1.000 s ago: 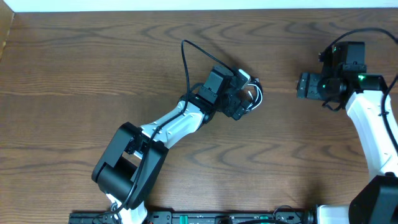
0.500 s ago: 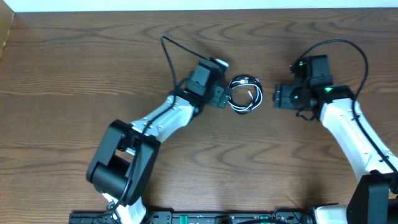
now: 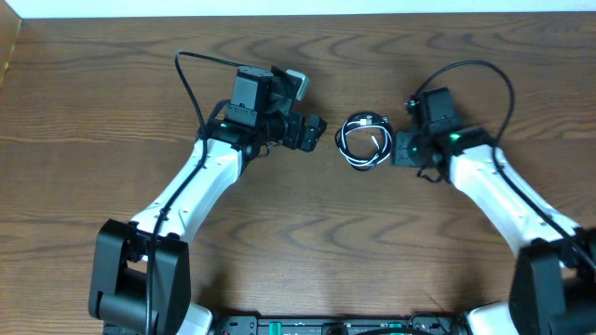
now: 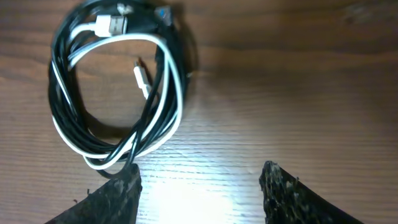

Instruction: Untangle cables

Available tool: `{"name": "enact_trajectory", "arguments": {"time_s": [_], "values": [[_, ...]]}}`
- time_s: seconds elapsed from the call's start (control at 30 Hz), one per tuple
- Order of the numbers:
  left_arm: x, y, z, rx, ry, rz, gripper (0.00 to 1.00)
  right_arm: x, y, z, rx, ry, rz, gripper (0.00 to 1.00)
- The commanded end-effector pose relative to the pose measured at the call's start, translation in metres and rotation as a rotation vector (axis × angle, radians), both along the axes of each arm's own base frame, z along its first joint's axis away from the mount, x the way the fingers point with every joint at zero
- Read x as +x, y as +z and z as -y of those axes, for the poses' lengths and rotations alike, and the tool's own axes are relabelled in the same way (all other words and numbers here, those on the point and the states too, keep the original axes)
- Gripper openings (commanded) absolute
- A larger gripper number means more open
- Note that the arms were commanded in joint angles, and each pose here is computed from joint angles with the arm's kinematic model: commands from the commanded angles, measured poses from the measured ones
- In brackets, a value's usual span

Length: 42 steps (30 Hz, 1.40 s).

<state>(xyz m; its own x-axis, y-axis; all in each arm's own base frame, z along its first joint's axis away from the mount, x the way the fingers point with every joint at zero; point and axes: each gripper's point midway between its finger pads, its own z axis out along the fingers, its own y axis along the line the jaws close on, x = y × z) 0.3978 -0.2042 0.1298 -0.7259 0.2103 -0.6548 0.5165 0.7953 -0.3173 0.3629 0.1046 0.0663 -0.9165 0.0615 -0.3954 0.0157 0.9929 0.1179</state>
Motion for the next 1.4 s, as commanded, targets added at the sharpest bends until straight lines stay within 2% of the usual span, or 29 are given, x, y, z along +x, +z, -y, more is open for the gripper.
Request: {"name": "enact_trajectory", "arguments": {"time_s": [0.0,0.33,0.57,0.7,0.83,0.93,1.1,1.2,1.3,1.37], "values": [[-0.005,0.009,0.008,-0.029,-0.072,0.006,0.98,-0.004,-0.018,-0.014,-0.013,0.001,-0.034,0.59],[-0.012,0.003,0.006,-0.01,-0.084,-0.021,0.98,-0.001,-0.039,-0.027,-0.007,-0.007,-0.052,0.57],[-0.012,0.002,0.005,-0.006,-0.089,-0.018,0.98,0.005,-0.037,-0.027,-0.011,-0.013,-0.024,0.33],[-0.012,0.002,0.005,-0.004,-0.091,-0.017,0.98,0.006,-0.037,-0.026,-0.014,-0.02,-0.019,0.11],[-0.014,0.0,0.005,0.002,-0.098,-0.02,0.98,0.006,-0.037,-0.025,-0.018,-0.023,-0.022,0.14],[-0.015,-0.001,0.004,0.007,-0.104,-0.021,0.98,0.005,-0.037,-0.025,-0.019,-0.024,-0.025,0.33],[-0.016,-0.002,0.004,0.012,-0.107,-0.027,0.98,0.007,-0.037,-0.024,-0.023,-0.035,-0.018,0.43],[-0.016,-0.002,0.004,0.014,-0.11,-0.025,0.98,0.01,-0.036,-0.024,-0.016,-0.045,-0.006,0.42],[-0.017,-0.002,0.004,0.014,-0.11,-0.026,0.98,0.014,-0.037,-0.022,-0.023,-0.067,0.008,0.37],[-0.017,-0.003,0.004,0.015,-0.11,-0.028,0.98,0.014,-0.04,-0.022,-0.025,-0.068,0.004,0.38]]}}
